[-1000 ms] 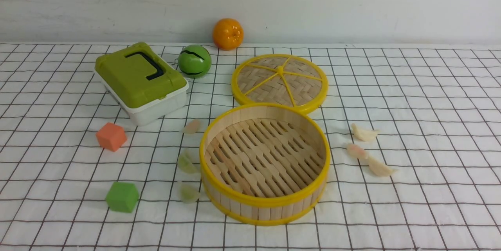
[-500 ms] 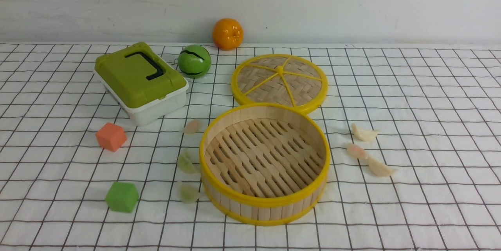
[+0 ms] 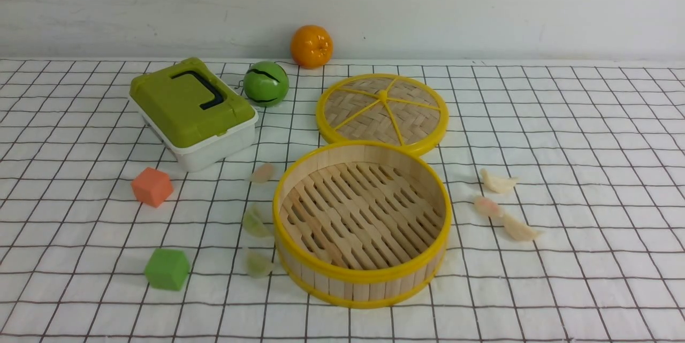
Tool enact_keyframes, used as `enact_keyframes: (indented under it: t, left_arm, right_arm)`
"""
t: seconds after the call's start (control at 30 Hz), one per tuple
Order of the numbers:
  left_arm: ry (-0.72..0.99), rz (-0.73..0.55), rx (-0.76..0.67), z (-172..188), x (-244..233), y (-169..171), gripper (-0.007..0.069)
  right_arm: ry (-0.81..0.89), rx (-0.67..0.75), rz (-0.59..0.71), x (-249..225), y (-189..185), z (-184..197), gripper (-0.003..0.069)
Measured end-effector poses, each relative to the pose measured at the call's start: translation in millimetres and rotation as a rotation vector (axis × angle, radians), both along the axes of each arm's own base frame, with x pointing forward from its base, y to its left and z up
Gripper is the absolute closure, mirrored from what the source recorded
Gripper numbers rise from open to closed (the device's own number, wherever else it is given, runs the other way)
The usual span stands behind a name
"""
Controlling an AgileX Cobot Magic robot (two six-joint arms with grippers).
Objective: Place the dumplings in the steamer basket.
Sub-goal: Use the left arm to grab a dumpling
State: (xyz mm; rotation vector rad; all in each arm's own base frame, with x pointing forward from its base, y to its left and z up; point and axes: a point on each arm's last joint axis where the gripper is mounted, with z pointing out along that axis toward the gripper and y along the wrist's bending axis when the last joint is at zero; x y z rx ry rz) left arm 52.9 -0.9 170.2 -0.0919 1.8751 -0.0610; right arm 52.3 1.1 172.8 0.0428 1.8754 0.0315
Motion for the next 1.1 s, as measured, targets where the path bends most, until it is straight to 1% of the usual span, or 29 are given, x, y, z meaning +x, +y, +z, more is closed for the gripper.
enact_keyframes:
  t: [0.03, 0.07, 0.1, 0.17, 0.2, 0.23, 0.27, 0.97, 1.1]
  left_arm:
    - [0.0, 0.0, 0.0, 0.0, 0.0, 0.0, 0.0397]
    - [0.0, 0.0, 0.0, 0.0, 0.0, 0.0, 0.0396]
    - [0.0, 0.0, 0.0, 0.0, 0.0, 0.0, 0.0393]
    - [0.0, 0.0, 0.0, 0.0, 0.0, 0.0, 0.0391]
    - [0.0, 0.0, 0.0, 0.0, 0.0, 0.0, 0.0389]
    - [0.0, 0.0, 0.0, 0.0, 0.0, 0.0, 0.0389]
    - [0.0, 0.0, 0.0, 0.0, 0.0, 0.0, 0.0388]
    - [-0.001, 0.0, 0.0, 0.1, 0.0, 0.0, 0.0386]
    - [-0.038, 0.003, 0.001, 3.3, 1.0, 0.3, 0.0386]
  right_arm:
    - [0.0, 0.0, 0.0, 0.0, 0.0, 0.0, 0.0436]
    - [0.0, 0.0, 0.0, 0.0, 0.0, 0.0, 0.0456]
    - [0.0, 0.0, 0.0, 0.0, 0.0, 0.0, 0.0505]
    - [0.0, 0.0, 0.0, 0.0, 0.0, 0.0, 0.0579]
    - [0.0, 0.0, 0.0, 0.0, 0.0, 0.0, 0.0638]
    - [0.0, 0.0, 0.0, 0.0, 0.0, 0.0, 0.0645]
    - [0.0, 0.0, 0.0, 0.0, 0.0, 0.0, 0.0673]
    - [0.0, -0.001, 0.0, 0.0, 0.0, 0.0, 0.0678]
    - [0.0, -0.001, 0.0, 0.0, 0.0, 0.0, 0.0676]
